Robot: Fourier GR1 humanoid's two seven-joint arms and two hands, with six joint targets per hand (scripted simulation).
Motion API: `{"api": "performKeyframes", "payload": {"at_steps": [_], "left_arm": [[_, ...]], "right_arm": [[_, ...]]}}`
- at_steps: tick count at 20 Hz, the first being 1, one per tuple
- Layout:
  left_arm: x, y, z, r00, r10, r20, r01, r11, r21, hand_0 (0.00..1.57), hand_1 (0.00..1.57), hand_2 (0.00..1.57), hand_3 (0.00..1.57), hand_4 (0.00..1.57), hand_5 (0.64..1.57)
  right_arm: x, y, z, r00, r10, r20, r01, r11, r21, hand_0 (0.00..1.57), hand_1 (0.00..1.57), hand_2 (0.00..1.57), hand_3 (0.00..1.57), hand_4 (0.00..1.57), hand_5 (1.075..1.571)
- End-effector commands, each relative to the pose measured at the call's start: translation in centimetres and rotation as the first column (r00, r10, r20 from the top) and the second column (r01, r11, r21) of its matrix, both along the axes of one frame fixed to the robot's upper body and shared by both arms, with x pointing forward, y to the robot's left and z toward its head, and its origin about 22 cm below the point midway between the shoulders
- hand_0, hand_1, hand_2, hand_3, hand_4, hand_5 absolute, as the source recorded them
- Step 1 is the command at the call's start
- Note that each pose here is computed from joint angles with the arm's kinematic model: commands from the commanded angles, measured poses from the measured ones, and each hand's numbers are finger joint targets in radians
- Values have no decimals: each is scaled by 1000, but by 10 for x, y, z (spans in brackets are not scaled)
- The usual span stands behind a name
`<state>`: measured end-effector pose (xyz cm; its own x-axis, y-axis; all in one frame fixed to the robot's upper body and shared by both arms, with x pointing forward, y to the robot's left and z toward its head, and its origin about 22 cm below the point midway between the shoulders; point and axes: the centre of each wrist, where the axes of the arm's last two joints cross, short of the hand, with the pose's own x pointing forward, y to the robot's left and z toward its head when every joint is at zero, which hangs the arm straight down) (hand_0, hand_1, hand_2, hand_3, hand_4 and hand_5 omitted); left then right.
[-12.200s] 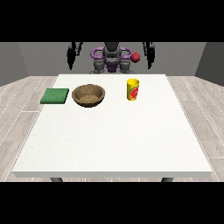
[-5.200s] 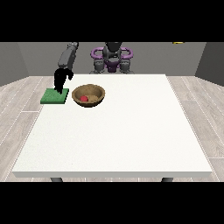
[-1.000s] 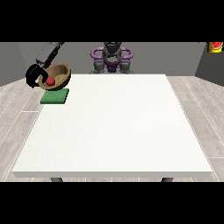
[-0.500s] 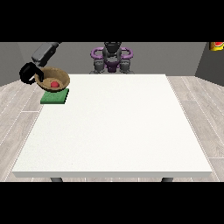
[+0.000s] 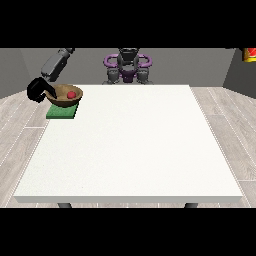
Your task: Pick the cup and pour the ball into the bowl, then pick the bowl and place it on the pad
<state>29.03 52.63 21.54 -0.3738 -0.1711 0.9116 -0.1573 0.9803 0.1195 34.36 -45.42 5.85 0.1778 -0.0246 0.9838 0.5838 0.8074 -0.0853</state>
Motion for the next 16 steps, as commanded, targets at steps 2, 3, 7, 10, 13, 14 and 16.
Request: {"api": "performKeyframes", "payload": {"at_steps": [2,3,7,10,13,14,16], "left_arm": [[-1,0,0,1000,-26,11,26,1000,8,0,0,0,0,1190,1566],[-2,6,10,997,4,74,-5,1000,7,0,0,0,0,1194,1567],[-2,-2,16,997,-8,71,5,999,33,0,0,0,0,1199,1568],[6,-16,5,999,-44,6,44,999,25,0,0,0,0,1206,1569],[17,-43,-11,998,-59,-34,59,998,8,0,0,0,0,1190,1569],[15,-35,-17,996,-46,-76,47,999,13,0,0,0,0,1190,1569],[16,-30,-40,993,8,-122,-9,1000,-12,0,0,0,0,1190,1569]], "right_arm": [[0,-13,14,999,-33,21,34,997,-72,1259,1259,1353,911,115,1529],[9,-11,34,997,-18,79,25,996,-80,1151,1151,1324,1000,187,1532],[4,-8,13,996,84,-32,-87,991,-99,0,0,212,0,0,1442],[10,-1,11,992,82,-99,-92,991,-101,0,0,0,0,0,1407],[1,-21,21,984,83,-155,-100,990,-101,0,0,0,0,0,1395],[7,-13,24,979,91,-185,-112,988,-108,0,0,0,0,0,1400],[18,-10,59,977,141,-162,-165,976,-143,0,0,0,0,200,1375]]}}
